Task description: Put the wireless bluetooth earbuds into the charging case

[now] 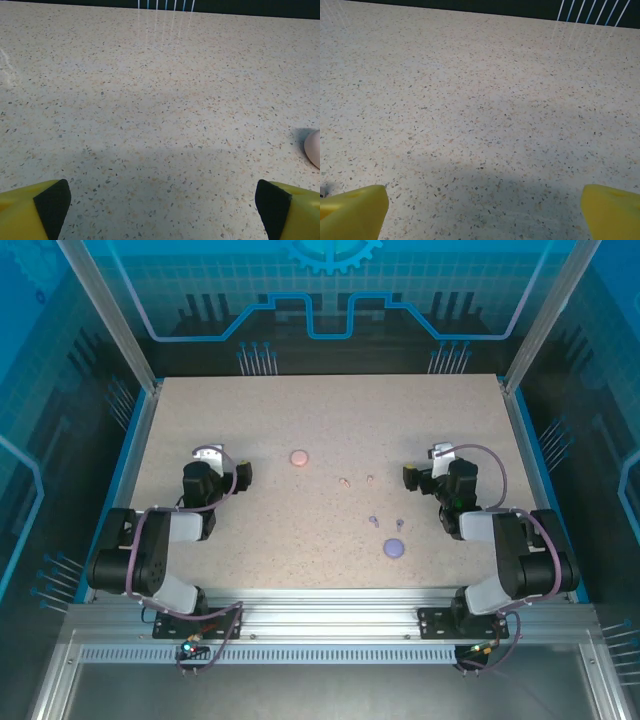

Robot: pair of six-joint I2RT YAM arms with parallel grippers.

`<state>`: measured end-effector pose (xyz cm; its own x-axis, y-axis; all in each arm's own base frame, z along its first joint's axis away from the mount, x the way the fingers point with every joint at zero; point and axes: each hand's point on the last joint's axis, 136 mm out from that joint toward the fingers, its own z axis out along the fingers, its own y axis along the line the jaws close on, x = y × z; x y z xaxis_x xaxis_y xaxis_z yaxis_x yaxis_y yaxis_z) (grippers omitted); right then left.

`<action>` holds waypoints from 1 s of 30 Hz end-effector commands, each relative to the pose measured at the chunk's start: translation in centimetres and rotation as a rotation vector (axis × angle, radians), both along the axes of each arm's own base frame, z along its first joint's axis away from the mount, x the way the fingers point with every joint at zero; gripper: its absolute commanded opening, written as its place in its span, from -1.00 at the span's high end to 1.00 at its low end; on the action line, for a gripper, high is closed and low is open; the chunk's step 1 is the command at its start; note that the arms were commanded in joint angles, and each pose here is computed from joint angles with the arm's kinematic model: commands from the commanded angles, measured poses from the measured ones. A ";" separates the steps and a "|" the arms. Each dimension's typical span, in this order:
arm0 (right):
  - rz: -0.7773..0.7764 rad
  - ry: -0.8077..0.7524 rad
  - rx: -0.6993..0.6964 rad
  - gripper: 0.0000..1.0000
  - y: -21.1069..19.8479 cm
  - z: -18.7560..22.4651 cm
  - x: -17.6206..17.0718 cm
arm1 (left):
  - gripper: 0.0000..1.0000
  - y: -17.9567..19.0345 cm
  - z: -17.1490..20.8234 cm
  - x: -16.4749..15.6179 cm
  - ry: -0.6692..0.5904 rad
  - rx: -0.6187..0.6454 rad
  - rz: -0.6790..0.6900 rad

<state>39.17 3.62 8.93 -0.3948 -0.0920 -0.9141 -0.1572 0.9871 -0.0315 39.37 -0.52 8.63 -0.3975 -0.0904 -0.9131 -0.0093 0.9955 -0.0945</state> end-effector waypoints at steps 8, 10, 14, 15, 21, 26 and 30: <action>-0.001 -0.010 -0.006 -1.00 -0.3 0.4 0.5 | -0.98 0.0 0.3 0.3 -0.012 -0.007 -0.001; 0.000 -0.010 -0.002 -1.00 -0.3 0.4 0.5 | -0.97 0.0 0.3 0.3 -0.011 -0.007 -0.001; 0.002 -0.010 0.009 -1.00 -0.5 0.4 0.5 | -0.98 0.0 0.3 0.3 -0.010 -0.003 0.001; 0.002 -0.010 0.011 -1.00 -0.4 0.4 0.5 | -0.98 0.0 0.3 0.3 -0.008 -0.003 0.001; 0.006 -0.010 0.013 -1.00 -0.4 0.4 0.5 | -0.97 0.2 0.6 0.3 -0.016 -0.001 0.014; -0.082 -0.026 0.007 -1.00 -1.8 2.4 0.1 | -0.98 1.9 2.9 -0.1 -0.004 -0.001 0.122; -0.145 0.020 0.020 -1.00 -2.7 5.2 -0.8 | -0.97 3.4 4.8 -0.9 -0.031 0.000 0.211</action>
